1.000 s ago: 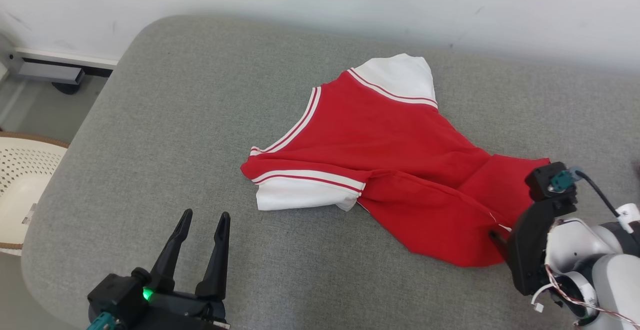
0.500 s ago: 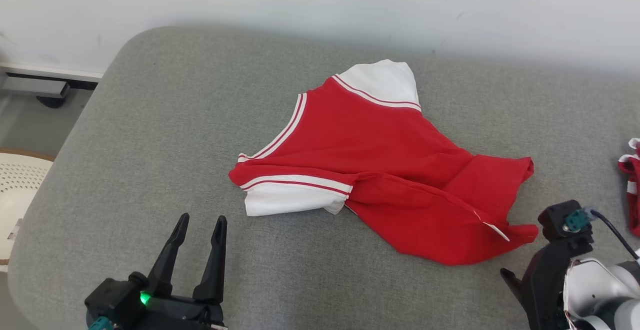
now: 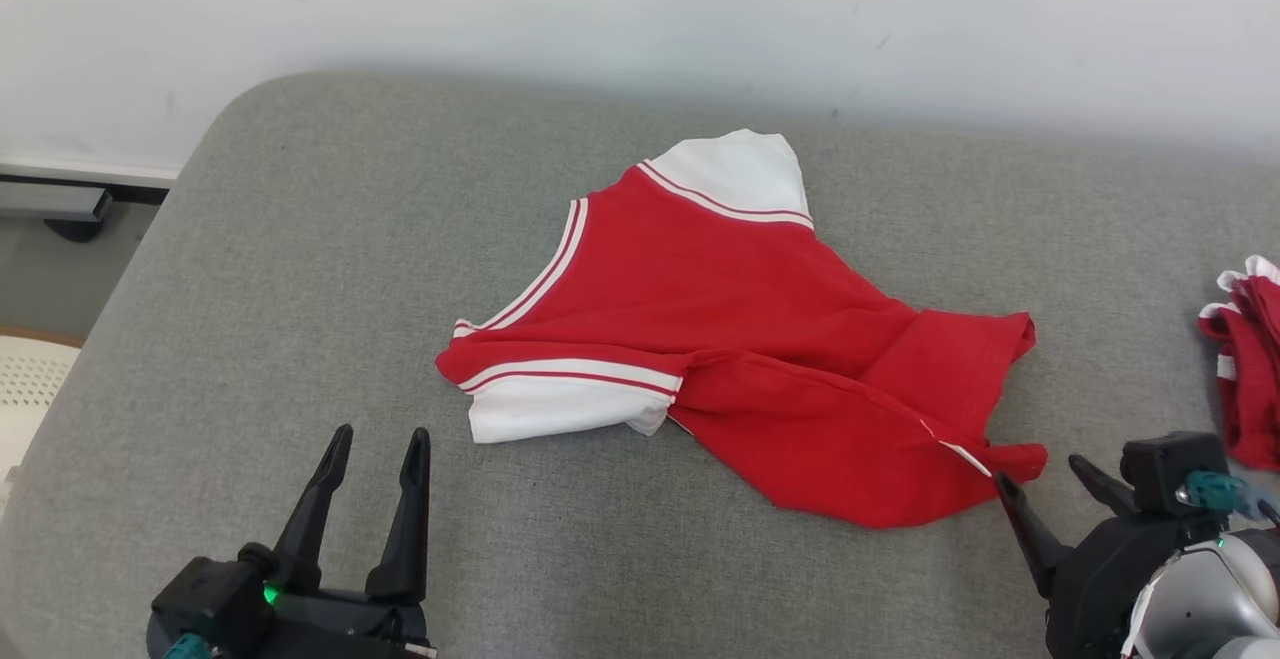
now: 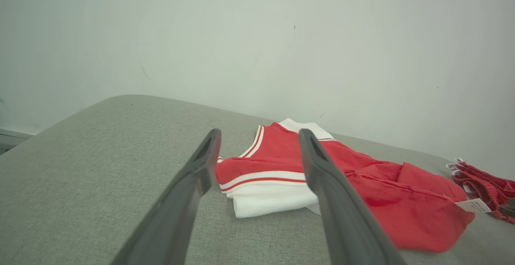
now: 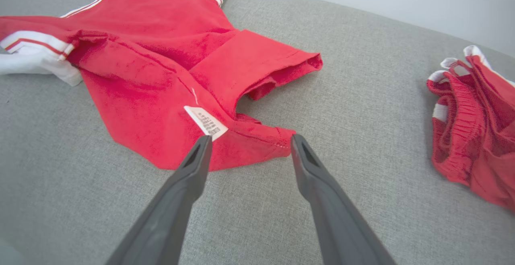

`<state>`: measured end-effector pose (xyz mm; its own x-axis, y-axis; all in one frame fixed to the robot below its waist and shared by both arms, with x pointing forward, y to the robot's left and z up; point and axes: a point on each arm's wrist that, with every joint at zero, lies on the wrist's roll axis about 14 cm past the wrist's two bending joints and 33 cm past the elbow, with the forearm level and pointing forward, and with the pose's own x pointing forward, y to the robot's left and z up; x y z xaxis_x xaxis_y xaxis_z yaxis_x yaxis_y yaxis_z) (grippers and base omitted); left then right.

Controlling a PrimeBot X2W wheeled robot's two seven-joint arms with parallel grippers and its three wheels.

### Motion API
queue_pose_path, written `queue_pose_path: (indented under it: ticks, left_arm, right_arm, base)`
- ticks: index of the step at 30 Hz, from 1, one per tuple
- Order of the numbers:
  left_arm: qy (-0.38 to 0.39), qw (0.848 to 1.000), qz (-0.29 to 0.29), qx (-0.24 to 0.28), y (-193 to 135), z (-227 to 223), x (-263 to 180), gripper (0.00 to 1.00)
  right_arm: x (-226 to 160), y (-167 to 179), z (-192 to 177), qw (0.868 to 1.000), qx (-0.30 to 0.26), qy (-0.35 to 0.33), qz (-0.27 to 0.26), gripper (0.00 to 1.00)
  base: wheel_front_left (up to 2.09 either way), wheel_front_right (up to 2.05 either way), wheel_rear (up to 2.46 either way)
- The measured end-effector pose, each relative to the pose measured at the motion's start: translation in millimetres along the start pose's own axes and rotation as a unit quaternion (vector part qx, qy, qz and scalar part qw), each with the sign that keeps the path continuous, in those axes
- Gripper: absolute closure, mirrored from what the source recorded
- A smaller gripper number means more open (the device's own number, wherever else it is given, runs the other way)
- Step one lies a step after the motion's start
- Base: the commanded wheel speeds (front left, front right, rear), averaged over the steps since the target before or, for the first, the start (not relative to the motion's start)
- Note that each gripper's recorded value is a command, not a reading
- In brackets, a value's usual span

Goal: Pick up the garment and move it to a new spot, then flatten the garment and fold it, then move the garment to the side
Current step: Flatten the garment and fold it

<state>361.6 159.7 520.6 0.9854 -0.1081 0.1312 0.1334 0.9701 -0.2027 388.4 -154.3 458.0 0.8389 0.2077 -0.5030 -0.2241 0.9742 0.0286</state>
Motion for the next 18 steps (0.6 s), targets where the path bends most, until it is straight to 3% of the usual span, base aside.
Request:
queue_pose_path:
  ticks: [7, 18]
  left_arm:
    - [0.01, 1.0, 0.012, 0.0, 5.9, -7.0, -3.8, 0.0]
    - [0.027, 0.999, 0.036, 0.004, 17.6, -17.4, -10.1, 0.0]
  right_arm:
    - [-6.1, -6.7, 15.1, 0.993, 0.027, -0.111, -0.026, 0.0]
    - [-24.9, -20.2, 27.2, 0.969, 0.055, -0.232, -0.062, 0.0]
  base:
    - [0.0, 0.0, 0.0]
    - [0.0, 0.0, 0.0]
